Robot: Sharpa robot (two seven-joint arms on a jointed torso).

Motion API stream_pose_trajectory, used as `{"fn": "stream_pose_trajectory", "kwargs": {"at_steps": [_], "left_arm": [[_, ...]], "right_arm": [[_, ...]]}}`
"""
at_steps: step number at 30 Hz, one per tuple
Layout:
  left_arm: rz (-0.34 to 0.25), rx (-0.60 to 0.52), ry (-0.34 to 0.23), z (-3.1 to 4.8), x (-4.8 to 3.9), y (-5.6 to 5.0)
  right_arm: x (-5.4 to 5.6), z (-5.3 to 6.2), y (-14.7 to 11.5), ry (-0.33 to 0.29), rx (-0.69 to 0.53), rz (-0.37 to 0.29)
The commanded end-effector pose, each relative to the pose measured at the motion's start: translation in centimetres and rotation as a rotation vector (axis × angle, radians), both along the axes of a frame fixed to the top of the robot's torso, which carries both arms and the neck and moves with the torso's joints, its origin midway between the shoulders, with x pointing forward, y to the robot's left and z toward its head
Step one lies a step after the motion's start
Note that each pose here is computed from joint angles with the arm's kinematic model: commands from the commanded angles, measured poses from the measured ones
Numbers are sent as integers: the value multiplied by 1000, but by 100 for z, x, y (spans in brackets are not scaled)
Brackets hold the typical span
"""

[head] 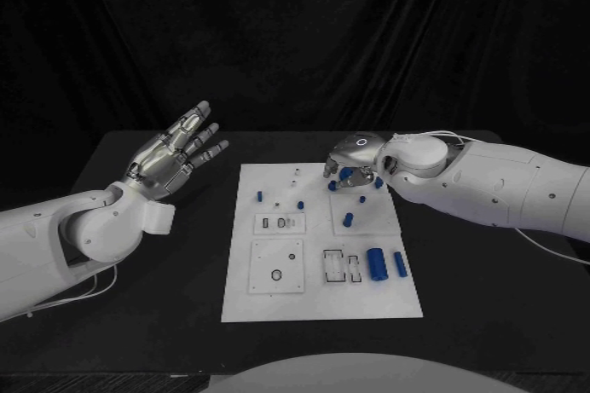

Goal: Assemble the parts on the task board

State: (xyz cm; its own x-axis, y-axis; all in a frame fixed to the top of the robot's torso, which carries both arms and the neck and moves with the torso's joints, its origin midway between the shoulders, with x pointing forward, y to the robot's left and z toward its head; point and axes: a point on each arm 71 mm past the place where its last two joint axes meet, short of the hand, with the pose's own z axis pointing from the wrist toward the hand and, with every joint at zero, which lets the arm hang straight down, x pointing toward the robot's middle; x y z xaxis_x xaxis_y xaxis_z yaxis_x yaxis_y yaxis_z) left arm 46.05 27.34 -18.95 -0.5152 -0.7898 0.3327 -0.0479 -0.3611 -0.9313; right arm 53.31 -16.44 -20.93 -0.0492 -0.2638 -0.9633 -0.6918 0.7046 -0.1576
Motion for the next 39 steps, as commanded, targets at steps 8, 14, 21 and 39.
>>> {"fn": "stream_pose_trajectory", "kwargs": {"at_steps": [8,14,21,39], "left_arm": [[-34,-5,9,4,10,-23],[-40,-4,14,-2,14,-22],[-52,-4,22,-8,13,-31],[-54,4,30,-20,26,-19]], "right_arm": [[9,-93,1,-12,7,26],[11,-157,5,-5,7,27],[11,-234,4,2,7,28],[-20,-178,-12,-68,86,85]]}}
